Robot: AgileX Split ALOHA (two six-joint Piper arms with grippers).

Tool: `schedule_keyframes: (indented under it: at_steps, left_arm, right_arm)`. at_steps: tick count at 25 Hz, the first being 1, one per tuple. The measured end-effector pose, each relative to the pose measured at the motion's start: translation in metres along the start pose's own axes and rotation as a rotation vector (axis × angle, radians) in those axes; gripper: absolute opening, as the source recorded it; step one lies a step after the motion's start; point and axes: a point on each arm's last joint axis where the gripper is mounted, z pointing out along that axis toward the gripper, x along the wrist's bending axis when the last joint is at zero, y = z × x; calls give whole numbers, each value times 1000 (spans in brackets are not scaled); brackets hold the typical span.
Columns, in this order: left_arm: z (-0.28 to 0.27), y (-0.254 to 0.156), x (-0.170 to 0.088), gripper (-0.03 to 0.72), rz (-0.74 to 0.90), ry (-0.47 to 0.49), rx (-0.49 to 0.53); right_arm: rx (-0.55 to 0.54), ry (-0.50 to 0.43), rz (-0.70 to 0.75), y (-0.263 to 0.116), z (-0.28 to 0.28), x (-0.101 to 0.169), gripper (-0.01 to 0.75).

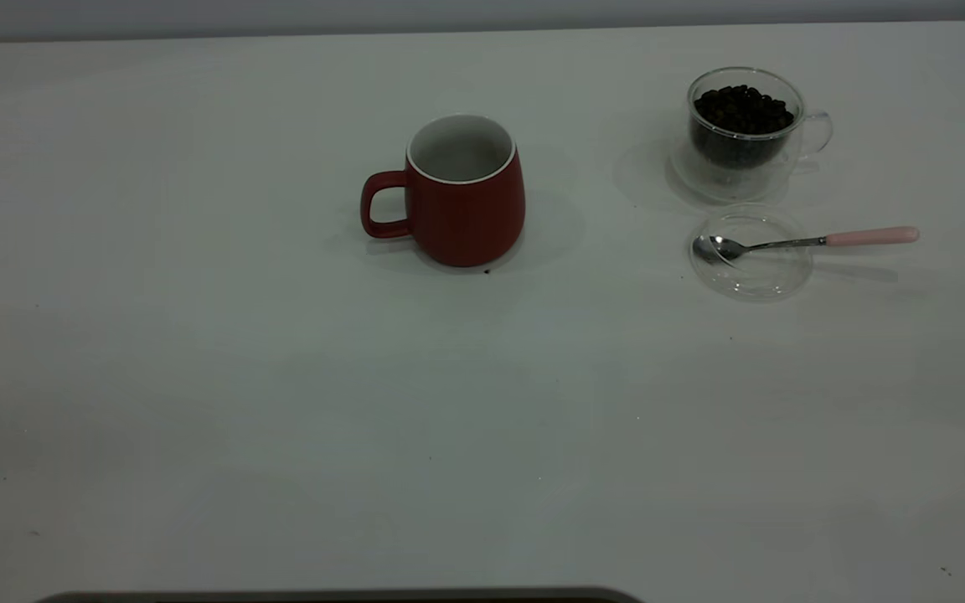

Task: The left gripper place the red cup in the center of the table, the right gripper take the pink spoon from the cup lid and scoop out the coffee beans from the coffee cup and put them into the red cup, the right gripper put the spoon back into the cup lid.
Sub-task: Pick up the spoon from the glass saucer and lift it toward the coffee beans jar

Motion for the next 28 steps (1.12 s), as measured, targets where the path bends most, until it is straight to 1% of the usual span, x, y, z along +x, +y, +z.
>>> schedule_keyframes:
  at_steps: [26,28]
  left_arm:
    - [0,0,0,591,0,0,0]
    - [0,0,0,591,0,0,0]
  right_arm:
    - [0,-1,1,0,0,0,544]
    - [-14,-6,9,2,-2,-1,556]
